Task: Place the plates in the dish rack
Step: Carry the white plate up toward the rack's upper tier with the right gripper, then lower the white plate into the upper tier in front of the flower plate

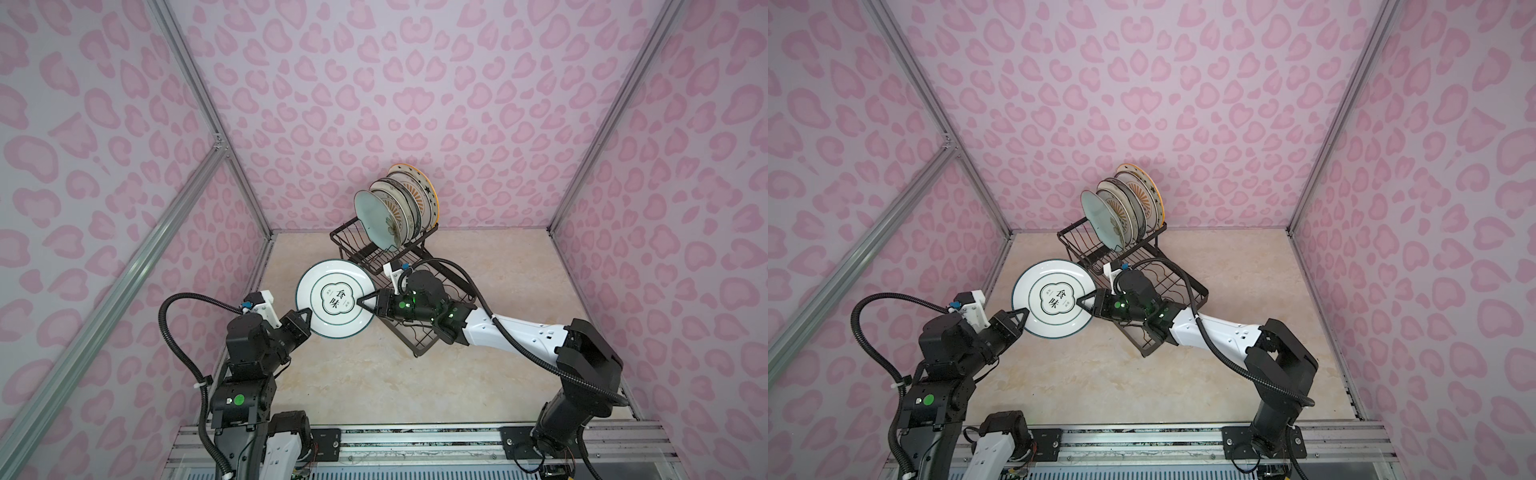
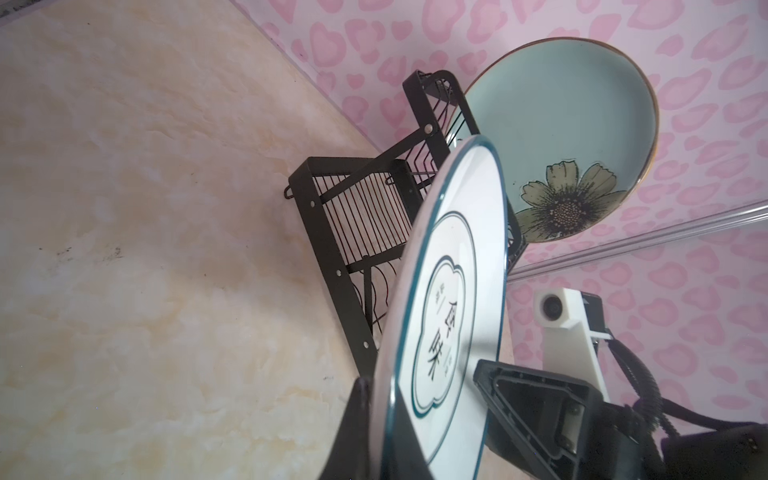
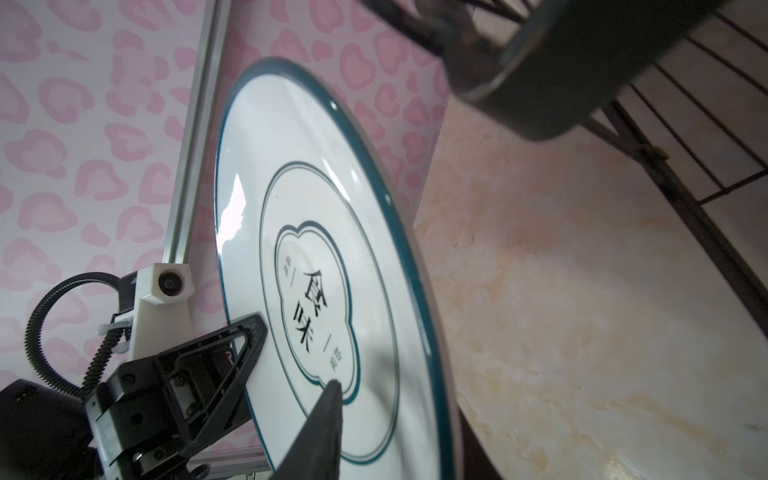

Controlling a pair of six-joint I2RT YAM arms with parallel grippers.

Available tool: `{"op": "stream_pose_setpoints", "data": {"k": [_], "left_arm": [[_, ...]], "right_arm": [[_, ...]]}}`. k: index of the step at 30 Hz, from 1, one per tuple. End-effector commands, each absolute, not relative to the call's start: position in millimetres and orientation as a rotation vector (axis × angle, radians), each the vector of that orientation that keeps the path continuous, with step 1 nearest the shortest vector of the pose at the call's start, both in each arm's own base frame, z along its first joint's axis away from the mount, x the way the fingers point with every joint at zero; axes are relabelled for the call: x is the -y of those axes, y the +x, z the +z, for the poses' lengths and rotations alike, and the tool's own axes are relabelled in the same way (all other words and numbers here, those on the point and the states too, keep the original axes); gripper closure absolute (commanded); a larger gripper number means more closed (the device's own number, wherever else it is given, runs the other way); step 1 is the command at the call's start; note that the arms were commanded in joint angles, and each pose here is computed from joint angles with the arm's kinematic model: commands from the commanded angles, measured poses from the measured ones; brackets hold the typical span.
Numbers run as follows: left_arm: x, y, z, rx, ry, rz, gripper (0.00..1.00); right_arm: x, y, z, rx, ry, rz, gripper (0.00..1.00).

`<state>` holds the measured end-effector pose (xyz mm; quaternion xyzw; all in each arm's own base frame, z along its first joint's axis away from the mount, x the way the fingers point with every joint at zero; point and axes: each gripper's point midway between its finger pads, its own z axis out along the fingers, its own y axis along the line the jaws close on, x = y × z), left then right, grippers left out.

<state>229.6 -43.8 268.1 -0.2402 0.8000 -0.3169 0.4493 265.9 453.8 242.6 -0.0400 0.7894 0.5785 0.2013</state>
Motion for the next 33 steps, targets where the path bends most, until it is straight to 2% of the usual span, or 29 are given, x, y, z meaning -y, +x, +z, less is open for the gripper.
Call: {"op": "stream_pose_setpoints", "data": {"k": [1, 2, 5, 6, 10, 11, 12, 14, 16, 24, 33], "left_arm": [[61.1, 226.6, 282.0, -1.962, -0.495, -0.889, 0.96], [61.3, 226.3, 282.6, -1.962, -0.493, -0.891, 0.96], [60.0, 225.2, 281.1, -1.971, -0.497, -0.876, 0.96], [59.0, 225.1, 280.5, -1.973, -0.499, -0.868, 0.96], [57.2, 224.1, 279.8, -1.981, -0.512, -0.853, 0.96], [55.7, 223.8, 280.6, -1.981, -0.517, -0.843, 0.91], [54.8, 222.9, 282.0, -1.979, -0.517, -0.835, 0.83], [51.8, 220.3, 285.7, -1.974, -0.521, -0.810, 0.55], [48.9, 216.8, 292.3, -1.958, -0.514, -0.784, 0.47], [45.1, 211.8, 298.9, -1.942, -0.509, -0.749, 0.43], [37.9, 209.4, 289.1, -1.971, -0.534, -0.687, 0.43]], "right_arm": [[-467.0, 252.9, 277.2, -2.056, -0.210, 1.789, 0.66], [-467.0, 252.9, 277.5, -2.053, -0.210, 1.792, 0.71], [-465.2, 253.8, 282.7, -2.043, -0.214, 1.787, 0.97], [-463.7, 254.6, 284.3, -2.042, -0.219, 1.777, 1.00], [-454.9, 258.3, 298.3, -2.019, -0.246, 1.742, 1.00], [-451.3, 260.7, 303.8, -2.010, -0.258, 1.720, 1.00], [-447.7, 263.1, 308.2, -2.007, -0.272, 1.693, 1.00], [-435.0, 272.5, 324.4, -1.993, -0.306, 1.601, 1.00], [-421.3, 282.7, 345.0, -1.964, -0.342, 1.503, 1.00], [-380.9, 328.5, 430.8, -1.815, -0.486, 1.038, 1.00], [-377.2, 383.9, 455.6, -1.741, -0.568, 0.502, 1.00]]}}
